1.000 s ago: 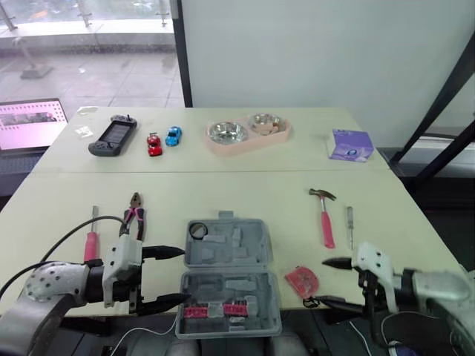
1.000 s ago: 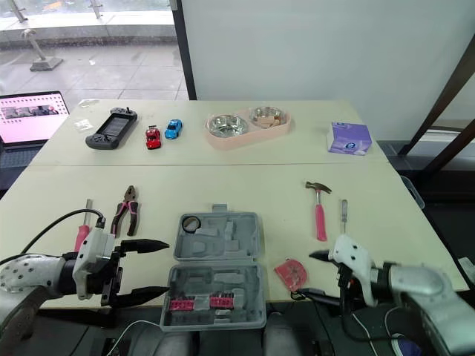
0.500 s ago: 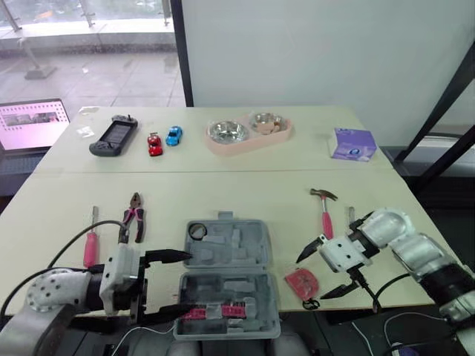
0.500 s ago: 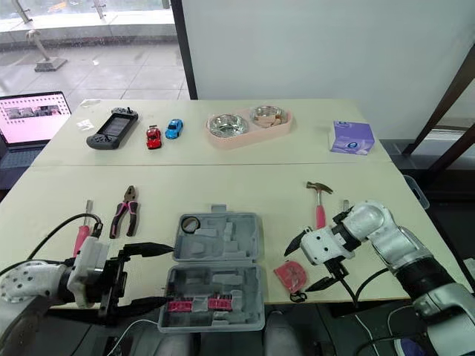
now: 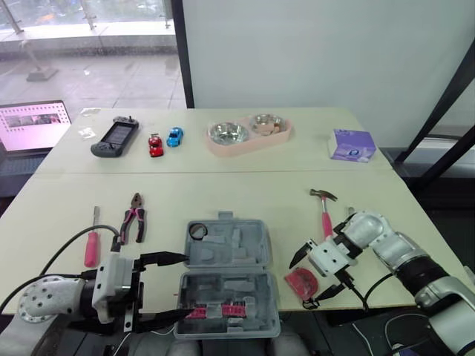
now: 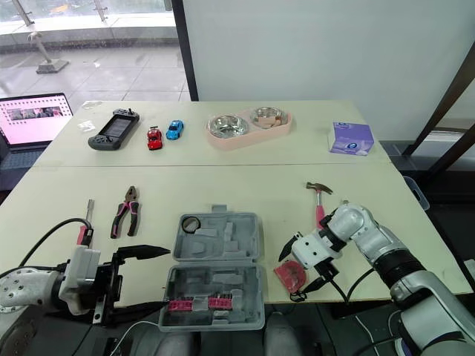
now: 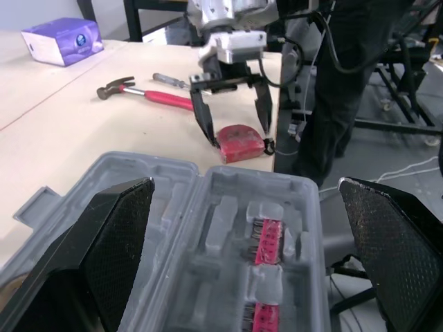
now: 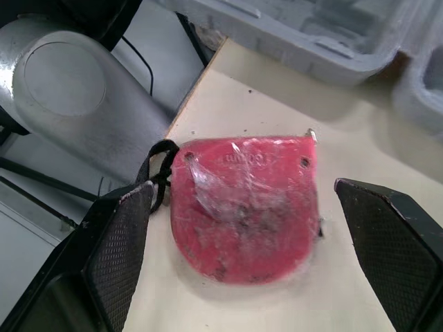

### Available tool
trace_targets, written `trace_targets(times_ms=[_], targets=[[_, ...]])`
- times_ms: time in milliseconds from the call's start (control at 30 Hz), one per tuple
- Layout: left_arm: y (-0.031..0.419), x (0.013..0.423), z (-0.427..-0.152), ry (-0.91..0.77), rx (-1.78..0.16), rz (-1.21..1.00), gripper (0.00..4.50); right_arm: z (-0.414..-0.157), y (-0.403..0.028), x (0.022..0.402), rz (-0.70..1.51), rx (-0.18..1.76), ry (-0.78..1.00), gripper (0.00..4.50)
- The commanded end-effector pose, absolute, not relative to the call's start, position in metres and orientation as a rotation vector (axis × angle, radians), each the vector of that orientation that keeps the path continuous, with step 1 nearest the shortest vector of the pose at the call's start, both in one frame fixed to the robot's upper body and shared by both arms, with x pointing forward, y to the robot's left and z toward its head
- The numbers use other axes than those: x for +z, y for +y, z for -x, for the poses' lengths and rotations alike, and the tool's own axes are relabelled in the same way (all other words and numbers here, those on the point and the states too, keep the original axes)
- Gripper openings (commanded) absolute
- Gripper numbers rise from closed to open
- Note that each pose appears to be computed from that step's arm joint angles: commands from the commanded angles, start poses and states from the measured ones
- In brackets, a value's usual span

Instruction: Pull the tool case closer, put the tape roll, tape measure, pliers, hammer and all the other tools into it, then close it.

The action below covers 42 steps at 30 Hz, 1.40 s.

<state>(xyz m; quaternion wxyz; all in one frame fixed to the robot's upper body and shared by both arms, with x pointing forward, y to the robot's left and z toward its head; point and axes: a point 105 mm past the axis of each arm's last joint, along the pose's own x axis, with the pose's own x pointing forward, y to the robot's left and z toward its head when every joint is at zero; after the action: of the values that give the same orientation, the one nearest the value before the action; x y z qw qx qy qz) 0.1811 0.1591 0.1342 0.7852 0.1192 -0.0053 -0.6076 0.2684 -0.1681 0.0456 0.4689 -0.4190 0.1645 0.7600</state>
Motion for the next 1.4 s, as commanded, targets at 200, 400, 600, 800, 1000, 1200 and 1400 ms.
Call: trace_targets(times_ms=[200,400,600,800,1000,1200,1400], targets=[[0.162,0.137,-0.185,-0.03,-1.301,-0.294,4.5,-0.275,-0.166,0.041,1.036,1.848,0.402,3.54],[0.163,0.135,-0.186,-0.024,-1.295,-0.298,4.5,-0.276,-0.167,0.048,1.018,1.835,0.392,2.92],[0.167,0.134,-0.191,-0.011,-1.269,-0.303,4.5,-0.298,-0.152,0.093,0.921,1.699,0.37,2.92],[0.176,0.135,-0.205,-0.001,-1.197,-0.309,4.5,-0.321,-0.107,0.137,0.811,1.433,0.41,2.92],[0.175,0.136,-0.209,0.0,-1.193,-0.309,4.5,-0.312,-0.072,0.149,0.775,1.375,0.454,2.92],[0.174,0.136,-0.209,0.004,-1.196,-0.309,4.5,-0.326,-0.062,0.133,0.892,1.275,0.51,2.92],[0.173,0.135,-0.208,0.009,-1.191,-0.307,4.5,-0.329,-0.061,0.115,0.995,1.269,0.502,2.92]])
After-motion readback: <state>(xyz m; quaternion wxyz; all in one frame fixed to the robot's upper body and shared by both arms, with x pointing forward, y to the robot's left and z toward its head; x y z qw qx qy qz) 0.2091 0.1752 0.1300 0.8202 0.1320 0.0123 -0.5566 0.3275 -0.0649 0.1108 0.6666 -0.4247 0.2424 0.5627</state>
